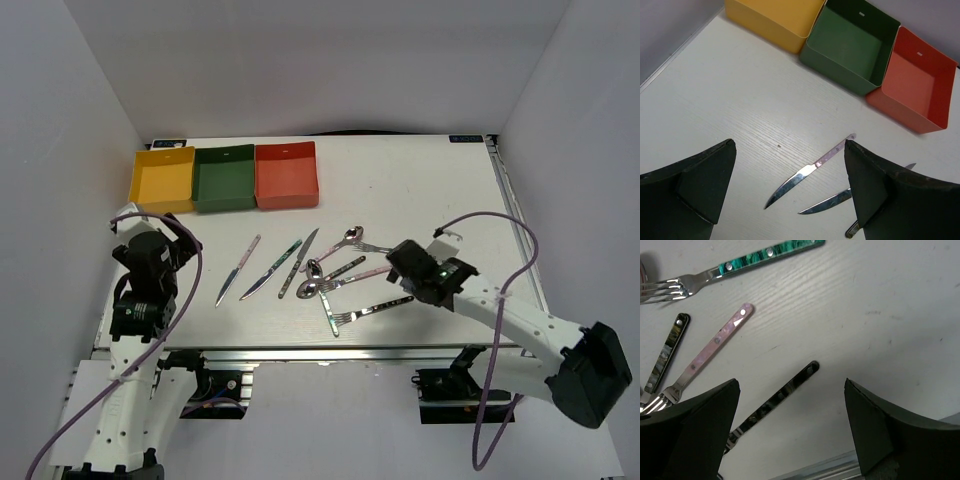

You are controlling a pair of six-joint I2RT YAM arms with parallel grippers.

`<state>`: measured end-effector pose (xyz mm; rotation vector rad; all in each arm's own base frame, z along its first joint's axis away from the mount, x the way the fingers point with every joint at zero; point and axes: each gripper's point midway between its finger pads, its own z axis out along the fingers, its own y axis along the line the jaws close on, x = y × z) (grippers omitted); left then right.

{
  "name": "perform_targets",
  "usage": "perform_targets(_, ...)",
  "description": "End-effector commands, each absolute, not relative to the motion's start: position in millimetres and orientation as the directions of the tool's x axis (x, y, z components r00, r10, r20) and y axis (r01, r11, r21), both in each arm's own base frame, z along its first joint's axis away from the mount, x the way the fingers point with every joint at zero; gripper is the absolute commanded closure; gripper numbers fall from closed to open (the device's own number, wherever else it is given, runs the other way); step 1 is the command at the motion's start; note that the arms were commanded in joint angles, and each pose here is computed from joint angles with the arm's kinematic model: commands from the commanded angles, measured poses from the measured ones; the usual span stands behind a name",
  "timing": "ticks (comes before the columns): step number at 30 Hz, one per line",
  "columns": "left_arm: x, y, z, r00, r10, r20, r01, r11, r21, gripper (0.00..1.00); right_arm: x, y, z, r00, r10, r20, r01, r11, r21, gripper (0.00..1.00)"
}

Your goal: Sort the eating utensils into containers

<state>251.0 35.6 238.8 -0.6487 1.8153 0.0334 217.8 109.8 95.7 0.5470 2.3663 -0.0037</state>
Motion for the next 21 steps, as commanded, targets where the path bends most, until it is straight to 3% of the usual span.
perform_targets(1,254.6,35.2,234.1,-0.223,-0.41,-0.885,-0.448,0.849,-0.28,0.02,220.3,114.3,104.9,-0.477,0.562,-0.675,0.568,0.784,0.251,0.11)
perform_targets(9,254.2,34.0,234.9,-0.22,-0.409,-0.886,-0.439,0.852,-0.284,0.02,203.2,146.5,58.0,-0.509,0.585,-0.631,0.694,0.713,0.101,0.29)
perform_targets(21,256.6,29.5,231.8,-0.239,-0.403,-0.883,-0.423,0.862,-0.279,0.02,183.3,155.4,4.9,-0.499,0.692,-0.522,0.756,0.642,0.129,0.43)
